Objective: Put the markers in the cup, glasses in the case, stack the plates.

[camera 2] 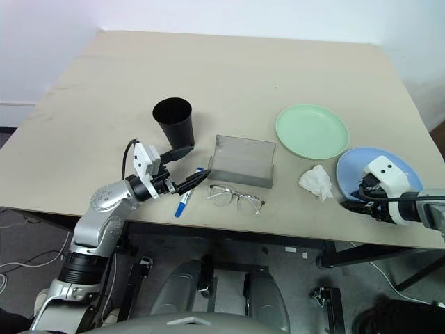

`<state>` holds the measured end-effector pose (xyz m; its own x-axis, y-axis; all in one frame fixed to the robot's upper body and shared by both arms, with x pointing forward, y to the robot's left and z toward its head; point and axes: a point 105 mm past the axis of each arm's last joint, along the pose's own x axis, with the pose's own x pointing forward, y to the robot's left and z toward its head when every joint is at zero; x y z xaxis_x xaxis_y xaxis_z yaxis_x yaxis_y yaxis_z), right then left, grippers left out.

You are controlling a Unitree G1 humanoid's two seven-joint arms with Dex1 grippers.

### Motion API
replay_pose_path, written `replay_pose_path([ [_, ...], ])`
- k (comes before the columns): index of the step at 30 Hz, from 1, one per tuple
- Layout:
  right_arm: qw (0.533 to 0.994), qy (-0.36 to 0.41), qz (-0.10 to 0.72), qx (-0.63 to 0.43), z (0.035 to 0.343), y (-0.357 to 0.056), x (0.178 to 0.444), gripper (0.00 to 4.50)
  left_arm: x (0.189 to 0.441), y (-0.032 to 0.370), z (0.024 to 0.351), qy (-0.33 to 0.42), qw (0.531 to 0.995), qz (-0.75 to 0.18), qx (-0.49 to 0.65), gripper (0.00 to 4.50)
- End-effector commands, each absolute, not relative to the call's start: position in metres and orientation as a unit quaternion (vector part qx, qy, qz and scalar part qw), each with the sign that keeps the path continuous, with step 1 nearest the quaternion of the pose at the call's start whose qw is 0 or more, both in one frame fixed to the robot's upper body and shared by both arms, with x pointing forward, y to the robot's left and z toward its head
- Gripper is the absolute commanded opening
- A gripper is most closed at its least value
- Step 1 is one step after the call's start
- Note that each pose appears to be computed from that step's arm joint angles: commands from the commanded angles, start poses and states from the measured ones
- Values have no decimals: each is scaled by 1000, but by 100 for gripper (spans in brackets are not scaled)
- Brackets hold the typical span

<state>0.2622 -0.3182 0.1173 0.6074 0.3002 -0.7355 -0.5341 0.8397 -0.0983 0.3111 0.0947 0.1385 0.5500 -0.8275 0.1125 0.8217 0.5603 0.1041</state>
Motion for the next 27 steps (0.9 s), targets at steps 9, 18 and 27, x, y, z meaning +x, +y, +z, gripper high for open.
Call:
replay_pose_path([
  [9,895,335,210,-205,144,-324,279,3,310,95,148,-98,878,-467,27,450],
  [18,923,213,195,-254,208,-312,299,3,310,98,151,-99,880,-464,28,450],
  [27,933,87,204,-285,248,-268,341,3,303,103,147,-66,883,-463,23,450],
])
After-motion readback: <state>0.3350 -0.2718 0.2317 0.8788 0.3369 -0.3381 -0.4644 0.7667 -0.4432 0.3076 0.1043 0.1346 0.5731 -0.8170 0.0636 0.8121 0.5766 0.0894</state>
